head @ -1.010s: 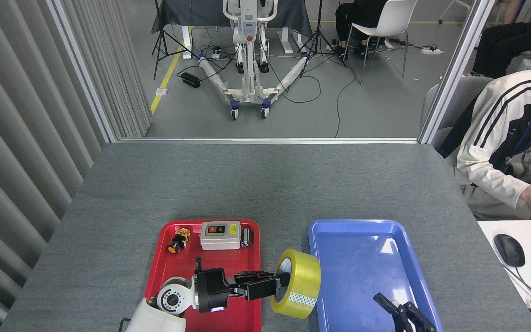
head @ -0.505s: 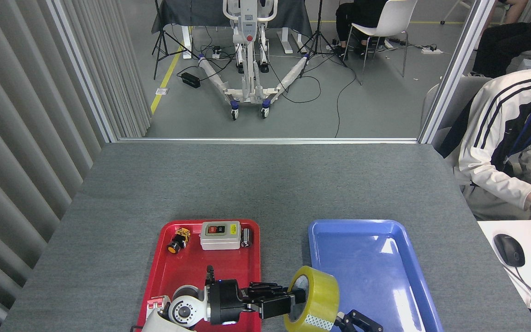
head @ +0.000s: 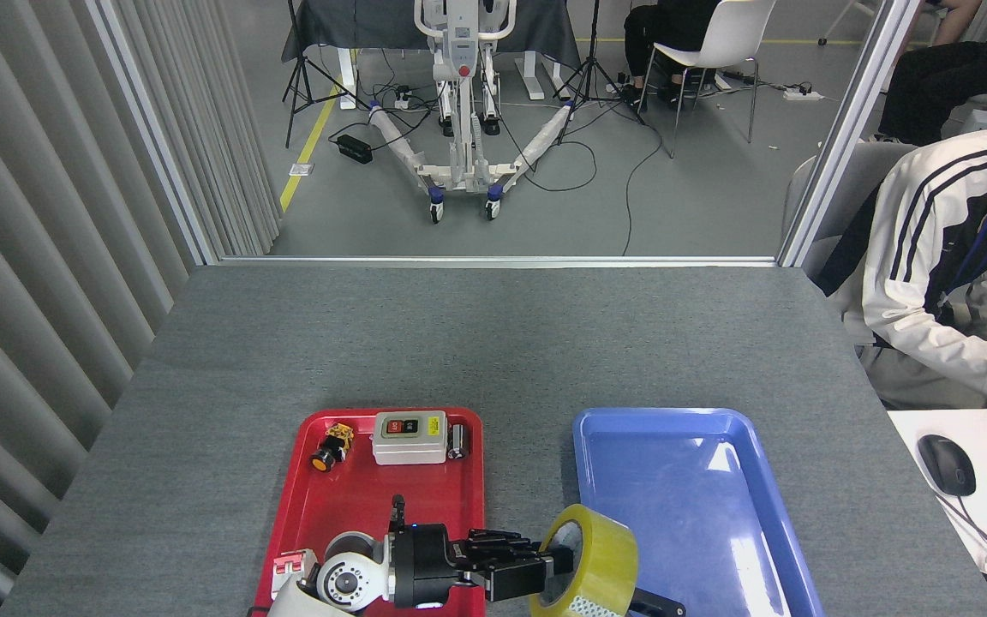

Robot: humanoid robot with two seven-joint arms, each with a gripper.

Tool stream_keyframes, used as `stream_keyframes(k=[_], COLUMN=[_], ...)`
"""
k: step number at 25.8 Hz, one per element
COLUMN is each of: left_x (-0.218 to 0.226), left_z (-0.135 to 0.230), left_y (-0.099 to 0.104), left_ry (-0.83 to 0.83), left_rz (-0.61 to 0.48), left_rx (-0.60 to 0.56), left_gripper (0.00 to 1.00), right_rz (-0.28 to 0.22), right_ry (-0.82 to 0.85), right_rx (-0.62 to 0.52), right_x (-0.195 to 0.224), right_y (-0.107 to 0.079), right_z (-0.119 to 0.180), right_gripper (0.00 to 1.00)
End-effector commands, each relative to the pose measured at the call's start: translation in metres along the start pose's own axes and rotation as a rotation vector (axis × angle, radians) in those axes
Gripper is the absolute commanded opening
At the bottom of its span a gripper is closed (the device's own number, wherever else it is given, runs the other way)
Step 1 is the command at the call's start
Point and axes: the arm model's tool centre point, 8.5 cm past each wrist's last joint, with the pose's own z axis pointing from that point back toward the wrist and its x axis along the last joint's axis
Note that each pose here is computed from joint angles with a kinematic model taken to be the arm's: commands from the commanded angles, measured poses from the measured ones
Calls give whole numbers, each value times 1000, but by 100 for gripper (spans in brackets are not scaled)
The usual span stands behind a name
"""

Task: Place and move tape with both arms
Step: 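Pass the tape roll from the left gripper to the right gripper, then lower the tape roll into the blue tray with the right gripper and release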

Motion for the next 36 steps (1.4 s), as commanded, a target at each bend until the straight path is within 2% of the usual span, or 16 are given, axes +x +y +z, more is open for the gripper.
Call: stream_keyframes(k=[1,2,3,7,10,13,16,18,20,24,25,27,28,32,33,36], left_x=[-2,-5,-8,-7,-11,-21,-35,-27,-17,-9,-11,-17,-22,-21,-22,-24], left_z=[6,15,23,41,82,140,157,161,154,163,168,178,184,192,195,197], left_y=[6,11,16,20,28,29,8,-6,-11,0,3,1,-2,-3,-6,-11], left_ry=[7,19,31,60,136,289,520,641,750,958,1004,1085,1125,1149,1154,1146], left_rz=[2,10,13,-8,-44,-110,-252,-388,-479,-483,-479,-456,-440,-452,-458,-468], left_rx=[48,85,122,164,251,371,353,412,485,700,726,740,739,720,705,673], left_gripper=[77,92,100,100,100,99,98,99,99,99,99,99,99,99,99,99], right_rz=[9,11,12,103,171,192,207,195,159,57,38,27,26,40,55,110], right_ry=[4,7,8,183,379,535,649,716,768,815,824,840,854,847,847,848], right_rx=[-4,-3,-1,37,197,393,510,611,738,1014,1061,1069,1063,1017,969,678], right_x=[-2,-3,-3,-32,-61,-89,-114,-132,-145,-158,-158,-159,-161,-159,-160,-170], right_y=[-2,-2,-2,-7,-5,-7,-21,-27,-31,-37,-37,-37,-37,-36,-40,-63], right_z=[0,0,1,11,25,36,36,35,36,36,37,38,40,38,35,34], right_gripper=[0,0,0,0,0,0,0,0,0,0,16,60,98,100,100,100])
